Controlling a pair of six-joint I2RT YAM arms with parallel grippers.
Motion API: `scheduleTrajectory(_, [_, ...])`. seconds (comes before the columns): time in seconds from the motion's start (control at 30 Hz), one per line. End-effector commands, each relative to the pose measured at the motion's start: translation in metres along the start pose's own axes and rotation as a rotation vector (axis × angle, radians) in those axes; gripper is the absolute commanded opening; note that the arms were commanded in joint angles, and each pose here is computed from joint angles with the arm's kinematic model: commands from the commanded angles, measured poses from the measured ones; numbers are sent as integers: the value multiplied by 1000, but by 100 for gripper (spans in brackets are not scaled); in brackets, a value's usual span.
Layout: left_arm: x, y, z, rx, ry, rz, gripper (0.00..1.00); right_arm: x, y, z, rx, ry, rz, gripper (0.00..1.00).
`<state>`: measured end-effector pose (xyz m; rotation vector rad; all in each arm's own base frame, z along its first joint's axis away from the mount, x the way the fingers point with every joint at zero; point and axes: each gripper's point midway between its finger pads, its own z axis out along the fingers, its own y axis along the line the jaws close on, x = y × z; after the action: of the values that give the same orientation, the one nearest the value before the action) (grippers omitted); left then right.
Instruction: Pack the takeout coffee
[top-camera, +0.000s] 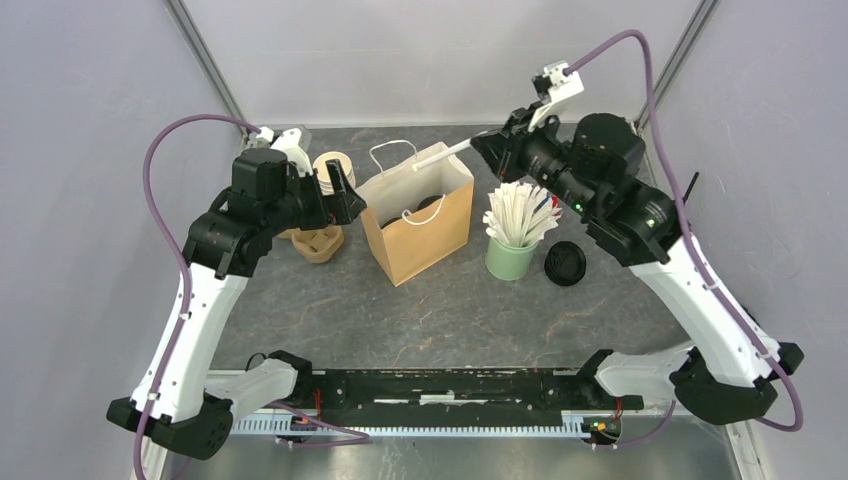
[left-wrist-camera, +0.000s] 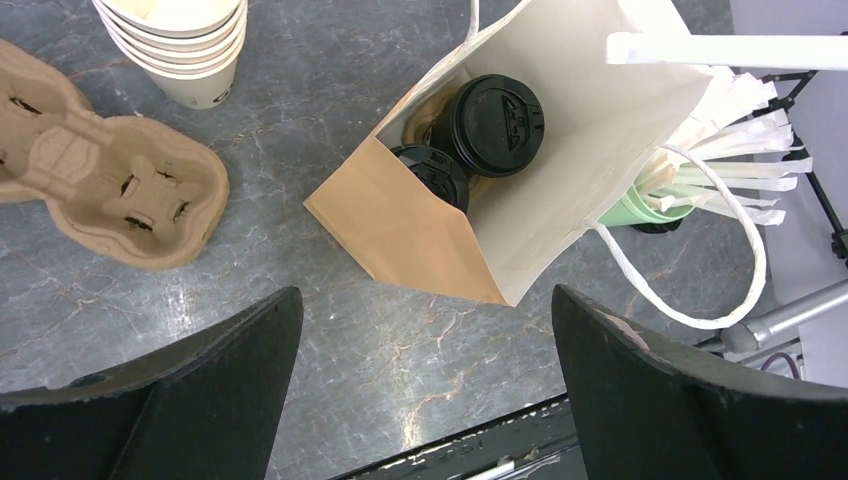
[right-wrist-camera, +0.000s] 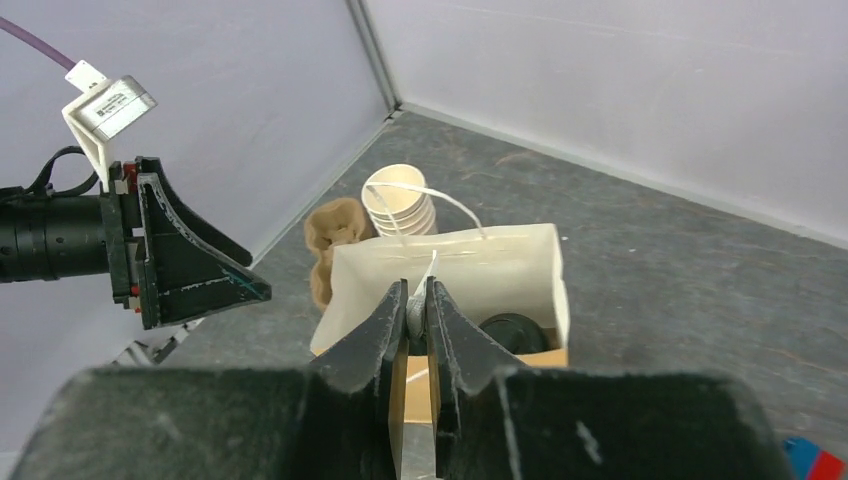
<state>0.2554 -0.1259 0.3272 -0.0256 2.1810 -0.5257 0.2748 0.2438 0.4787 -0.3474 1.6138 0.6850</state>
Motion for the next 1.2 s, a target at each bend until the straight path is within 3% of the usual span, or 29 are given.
scheduleTrajectory(0.0, [-17,2,-13,-13,-69,63,100,4,18,24,-86,-24,80,17])
scheduleTrajectory(0.2, [-18,4,-16,-22,-75,72,100,39,12,52,-62,57,106,18])
scheduleTrajectory(0.47, [-18,5,-16,-27,-76,75,100,90,24,84,-154,159,211,20])
scheduleTrajectory(0.67, [-15,8,-16,-38,-73,76,100,105,13,98,-160,134,248,20])
scheduleTrajectory(0.87, [-15,10,-16,-46,-74,88,100,69,-10,99,-102,84,124,26])
scheduleTrajectory(0.97, [-16,10,-15,-49,-71,92,100,50,-21,89,-73,86,34,37])
scheduleTrajectory(1.03, [-17,10,-15,-51,-73,94,100,48,-31,73,-27,109,-33,43])
scheduleTrajectory(1.17, [-15,12,-12,-58,-65,100,100,68,-49,32,34,178,-138,43])
